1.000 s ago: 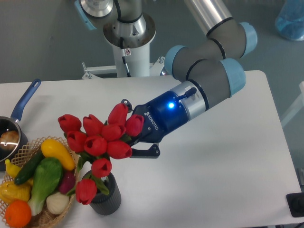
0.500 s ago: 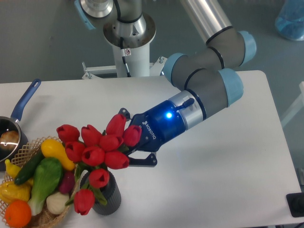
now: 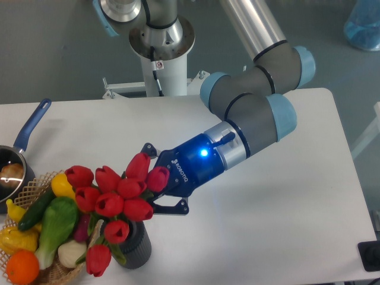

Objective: Insert the flowers into the vase
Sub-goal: 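Push the tulips further down into the vase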

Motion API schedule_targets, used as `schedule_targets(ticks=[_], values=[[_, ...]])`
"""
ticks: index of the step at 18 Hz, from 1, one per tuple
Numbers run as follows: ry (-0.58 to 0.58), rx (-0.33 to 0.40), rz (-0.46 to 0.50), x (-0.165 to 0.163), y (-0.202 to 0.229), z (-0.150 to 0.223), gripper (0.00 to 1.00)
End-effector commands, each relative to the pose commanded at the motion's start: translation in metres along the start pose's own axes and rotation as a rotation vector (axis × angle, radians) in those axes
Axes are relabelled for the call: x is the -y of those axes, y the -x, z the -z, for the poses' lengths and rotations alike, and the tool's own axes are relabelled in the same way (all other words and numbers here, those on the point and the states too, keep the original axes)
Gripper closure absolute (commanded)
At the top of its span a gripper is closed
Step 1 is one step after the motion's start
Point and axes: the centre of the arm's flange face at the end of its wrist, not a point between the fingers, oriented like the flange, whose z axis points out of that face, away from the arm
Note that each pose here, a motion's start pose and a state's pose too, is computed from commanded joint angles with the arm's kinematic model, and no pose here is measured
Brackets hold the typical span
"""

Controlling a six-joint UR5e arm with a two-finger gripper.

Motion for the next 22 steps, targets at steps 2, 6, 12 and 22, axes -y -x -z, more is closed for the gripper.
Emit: schedule_targets(ticks=[2, 6, 12, 22], values=[[0.008, -0.006, 0.007, -0.005, 0.000, -0.007, 0.95], [0.026, 0.002, 0.026, -0.017, 0.003, -0.009, 0.93], [0.070, 0.024, 0.055, -0.042, 0.010, -0.011, 0.93], [0.138, 0.040, 0.042, -0.084, 0.005, -0.022, 0.88]])
